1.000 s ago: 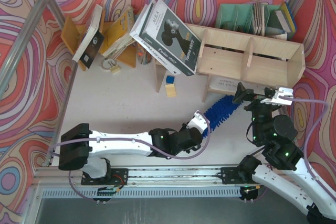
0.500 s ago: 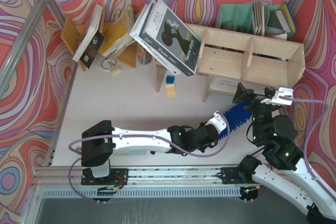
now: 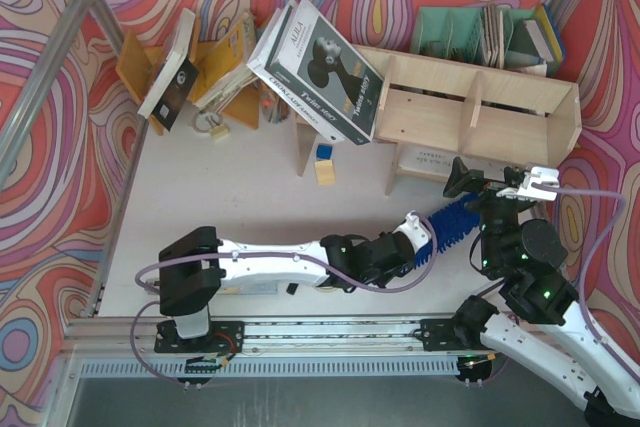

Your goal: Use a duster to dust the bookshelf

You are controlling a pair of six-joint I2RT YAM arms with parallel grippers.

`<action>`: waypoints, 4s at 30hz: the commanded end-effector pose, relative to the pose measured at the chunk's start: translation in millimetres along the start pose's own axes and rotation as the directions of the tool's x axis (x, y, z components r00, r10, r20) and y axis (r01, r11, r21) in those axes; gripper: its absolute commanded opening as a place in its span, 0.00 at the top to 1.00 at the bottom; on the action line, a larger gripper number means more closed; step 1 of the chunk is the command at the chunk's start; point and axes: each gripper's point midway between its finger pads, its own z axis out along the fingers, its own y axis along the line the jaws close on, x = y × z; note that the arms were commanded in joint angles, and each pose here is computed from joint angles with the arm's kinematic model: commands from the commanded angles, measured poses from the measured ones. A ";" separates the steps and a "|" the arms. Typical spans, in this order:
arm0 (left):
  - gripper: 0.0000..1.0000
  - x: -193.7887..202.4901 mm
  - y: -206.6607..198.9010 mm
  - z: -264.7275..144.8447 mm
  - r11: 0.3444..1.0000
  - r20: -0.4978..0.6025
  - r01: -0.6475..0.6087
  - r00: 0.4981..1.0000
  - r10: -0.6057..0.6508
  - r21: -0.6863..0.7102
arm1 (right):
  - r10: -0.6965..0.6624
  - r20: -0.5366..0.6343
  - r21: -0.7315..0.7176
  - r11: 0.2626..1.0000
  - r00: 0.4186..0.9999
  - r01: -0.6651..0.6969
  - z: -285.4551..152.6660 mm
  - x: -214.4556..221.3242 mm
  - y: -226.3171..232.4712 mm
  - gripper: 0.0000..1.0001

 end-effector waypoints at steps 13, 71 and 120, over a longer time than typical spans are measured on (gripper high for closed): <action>1.00 -34.6 -3.3 -25.7 0.999 0.085 -0.008 0.996 0.005 0.037 | 0.000 0.003 0.003 1.000 1.000 0.000 -0.5 0.6 -0.9 0.01; 1.00 -6.1 4.2 -0.4 0.999 0.056 -0.039 0.998 0.040 -0.021 | 0.005 0.002 0.000 1.000 1.000 -0.005 -2.1 0.0 -2.2 0.01; 1.00 -13.9 -15.3 -58.7 0.996 0.221 -0.068 0.974 0.055 0.050 | -0.018 0.002 0.003 1.000 1.000 0.018 0.4 0.9 -0.6 0.01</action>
